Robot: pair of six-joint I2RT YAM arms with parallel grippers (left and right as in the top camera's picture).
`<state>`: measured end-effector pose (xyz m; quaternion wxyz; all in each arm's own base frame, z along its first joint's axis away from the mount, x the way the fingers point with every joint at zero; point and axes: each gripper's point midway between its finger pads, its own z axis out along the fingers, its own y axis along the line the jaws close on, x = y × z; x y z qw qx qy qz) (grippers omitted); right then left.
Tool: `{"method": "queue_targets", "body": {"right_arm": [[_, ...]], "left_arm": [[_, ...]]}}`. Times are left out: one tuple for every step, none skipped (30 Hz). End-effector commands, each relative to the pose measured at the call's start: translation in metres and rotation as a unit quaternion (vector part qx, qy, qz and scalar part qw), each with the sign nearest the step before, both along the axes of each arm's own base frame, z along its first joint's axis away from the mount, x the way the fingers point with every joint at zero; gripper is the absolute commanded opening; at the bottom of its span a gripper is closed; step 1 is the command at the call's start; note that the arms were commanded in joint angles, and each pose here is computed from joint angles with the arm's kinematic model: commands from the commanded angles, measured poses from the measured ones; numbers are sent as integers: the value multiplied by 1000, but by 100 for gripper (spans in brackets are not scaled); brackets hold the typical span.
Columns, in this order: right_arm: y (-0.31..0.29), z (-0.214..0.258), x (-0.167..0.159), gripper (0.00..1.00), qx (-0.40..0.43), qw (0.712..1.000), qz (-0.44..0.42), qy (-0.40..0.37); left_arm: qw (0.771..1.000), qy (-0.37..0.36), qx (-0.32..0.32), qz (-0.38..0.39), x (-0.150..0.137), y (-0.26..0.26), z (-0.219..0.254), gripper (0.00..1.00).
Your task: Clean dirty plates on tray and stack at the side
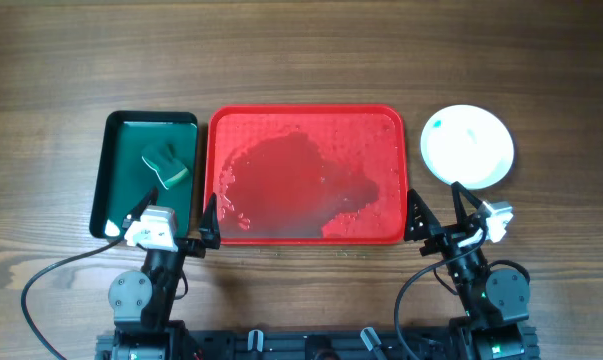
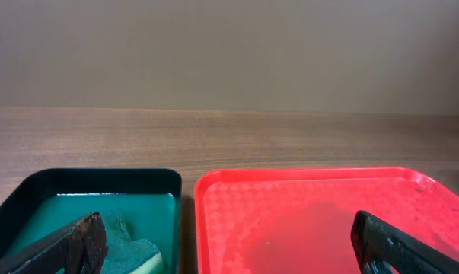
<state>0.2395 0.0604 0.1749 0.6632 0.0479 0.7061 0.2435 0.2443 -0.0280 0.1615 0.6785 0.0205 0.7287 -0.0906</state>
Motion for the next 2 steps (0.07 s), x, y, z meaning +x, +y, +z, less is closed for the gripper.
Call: {"method": "queue_targets", "body": {"right_arm": [[0,2,0,100,5,1000,0,-5],[0,2,0,100,5,1000,0,-5]], "left_arm": [[1000,-2,10,4,0,2,-2,100],[1000,-2,10,4,0,2,-2,100]]}}
